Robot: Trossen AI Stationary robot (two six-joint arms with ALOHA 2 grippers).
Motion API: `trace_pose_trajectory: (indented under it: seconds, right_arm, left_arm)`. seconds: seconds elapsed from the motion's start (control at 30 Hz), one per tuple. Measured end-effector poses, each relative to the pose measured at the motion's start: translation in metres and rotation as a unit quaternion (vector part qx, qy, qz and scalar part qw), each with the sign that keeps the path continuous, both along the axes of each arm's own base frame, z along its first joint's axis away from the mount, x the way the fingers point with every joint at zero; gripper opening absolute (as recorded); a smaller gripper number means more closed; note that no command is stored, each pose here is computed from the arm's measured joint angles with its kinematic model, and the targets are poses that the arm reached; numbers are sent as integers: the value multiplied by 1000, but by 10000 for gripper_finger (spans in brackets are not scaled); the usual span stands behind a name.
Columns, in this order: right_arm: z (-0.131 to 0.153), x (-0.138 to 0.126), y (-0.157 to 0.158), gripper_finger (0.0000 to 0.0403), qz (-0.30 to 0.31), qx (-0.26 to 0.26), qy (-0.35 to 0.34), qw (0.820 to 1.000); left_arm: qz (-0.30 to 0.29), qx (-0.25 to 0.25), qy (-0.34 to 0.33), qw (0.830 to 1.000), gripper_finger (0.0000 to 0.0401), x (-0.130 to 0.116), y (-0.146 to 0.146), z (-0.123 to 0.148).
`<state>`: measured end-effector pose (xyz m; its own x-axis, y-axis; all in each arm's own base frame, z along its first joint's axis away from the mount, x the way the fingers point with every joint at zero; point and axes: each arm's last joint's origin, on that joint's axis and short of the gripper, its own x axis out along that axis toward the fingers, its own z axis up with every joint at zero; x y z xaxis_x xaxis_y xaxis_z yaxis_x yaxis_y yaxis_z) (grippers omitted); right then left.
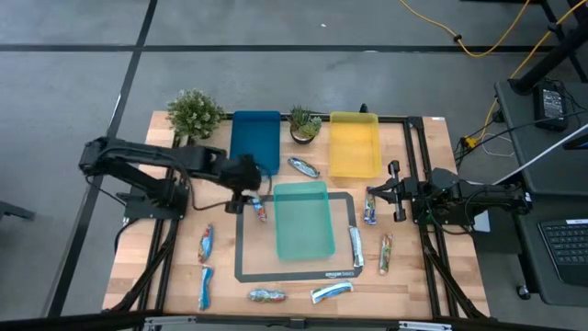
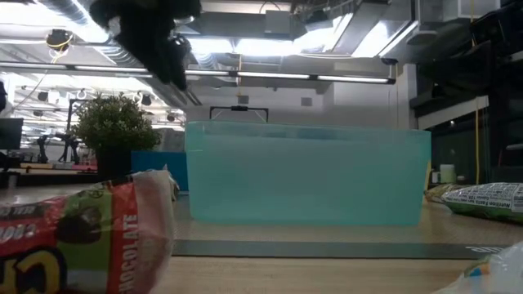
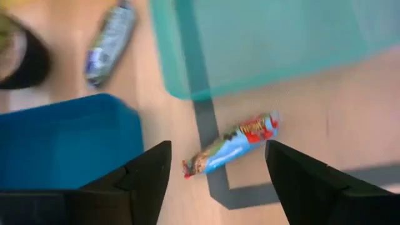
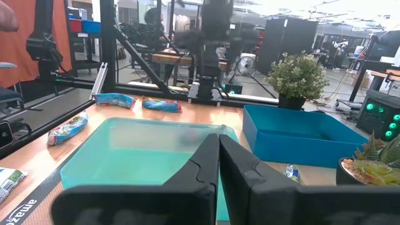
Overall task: Pick and place Granola Bars by type
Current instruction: Put the red granola bar into the dark blue bin
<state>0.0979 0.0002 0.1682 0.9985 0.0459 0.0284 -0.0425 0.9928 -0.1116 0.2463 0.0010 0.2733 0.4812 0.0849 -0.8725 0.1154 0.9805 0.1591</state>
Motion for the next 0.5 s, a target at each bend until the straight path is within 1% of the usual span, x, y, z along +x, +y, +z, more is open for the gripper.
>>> trace_pose_trajectory:
  seconds: [0.13, 0.33, 0.5]
  right_arm:
    - [0, 0, 0, 17, 0, 0, 0, 1000]
    - [0, 0, 0, 16, 0, 0, 0, 1000]
    - [0, 0, 0, 17, 0, 0, 0, 1000]
  left_arm:
    - [-69, 29, 54, 996, 257, 15, -6, -23]
    - [-150, 54, 126, 979, 257, 33, -15, -58]
    - [-176, 53, 182, 966, 257, 43, -19, -87]
